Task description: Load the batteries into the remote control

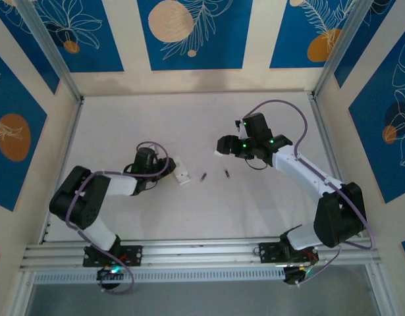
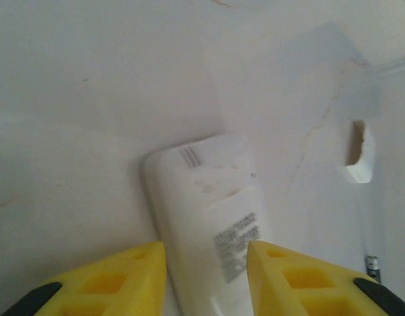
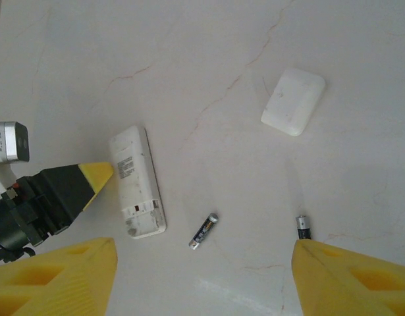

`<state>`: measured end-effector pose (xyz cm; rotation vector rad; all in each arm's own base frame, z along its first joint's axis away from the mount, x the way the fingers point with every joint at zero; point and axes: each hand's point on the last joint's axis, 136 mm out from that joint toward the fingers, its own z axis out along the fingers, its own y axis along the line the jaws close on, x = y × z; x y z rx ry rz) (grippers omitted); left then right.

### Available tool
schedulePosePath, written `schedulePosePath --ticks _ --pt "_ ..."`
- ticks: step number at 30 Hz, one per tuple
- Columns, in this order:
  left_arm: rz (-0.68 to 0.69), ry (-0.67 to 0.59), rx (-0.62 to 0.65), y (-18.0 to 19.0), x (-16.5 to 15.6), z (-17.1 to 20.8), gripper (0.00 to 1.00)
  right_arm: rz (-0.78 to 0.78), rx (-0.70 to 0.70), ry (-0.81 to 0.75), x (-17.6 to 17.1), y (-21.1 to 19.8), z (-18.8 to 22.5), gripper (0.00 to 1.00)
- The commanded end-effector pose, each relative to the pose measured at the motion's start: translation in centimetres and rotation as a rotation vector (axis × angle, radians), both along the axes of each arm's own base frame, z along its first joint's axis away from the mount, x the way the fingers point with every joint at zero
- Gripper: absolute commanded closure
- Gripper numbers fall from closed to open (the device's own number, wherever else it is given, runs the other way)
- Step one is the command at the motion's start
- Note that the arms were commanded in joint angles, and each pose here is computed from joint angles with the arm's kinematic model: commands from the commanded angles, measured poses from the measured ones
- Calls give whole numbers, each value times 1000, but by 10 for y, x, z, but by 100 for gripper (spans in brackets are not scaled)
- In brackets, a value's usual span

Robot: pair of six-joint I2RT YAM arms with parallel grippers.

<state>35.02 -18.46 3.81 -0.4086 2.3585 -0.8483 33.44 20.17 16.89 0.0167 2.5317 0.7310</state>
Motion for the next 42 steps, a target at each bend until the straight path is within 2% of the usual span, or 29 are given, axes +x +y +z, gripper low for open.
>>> schedulePosePath --ticks 1,8,12,14,17,22,26,32,42 --pt "24 -15 73 15 2 6 63 10 0 6 -6 0 2 28" --pt "24 -48 99 20 0 25 60 19 -2 5 -9 5 4 28" --pt "2 -126 90 19 -3 62 54 22 -16 65 -24 22 -8 30" --pt "-14 -169 111 22 -6 83 50 -18 -73 100 -30 27 -19 32" --pt "-40 -224 170 28 -12 112 44 -50 -143 146 -37 37 -36 37" --pt "-61 -274 256 40 -23 138 36 -49 -213 209 -40 57 -70 53" --pt "-64 -293 263 44 -31 145 32 -31 -268 255 -35 71 -95 59" --pt "-62 -288 256 46 -35 141 29 16 -303 296 -33 92 -120 59" --pt "-70 -280 250 43 -35 139 27 27 -412 318 -37 88 -148 64"
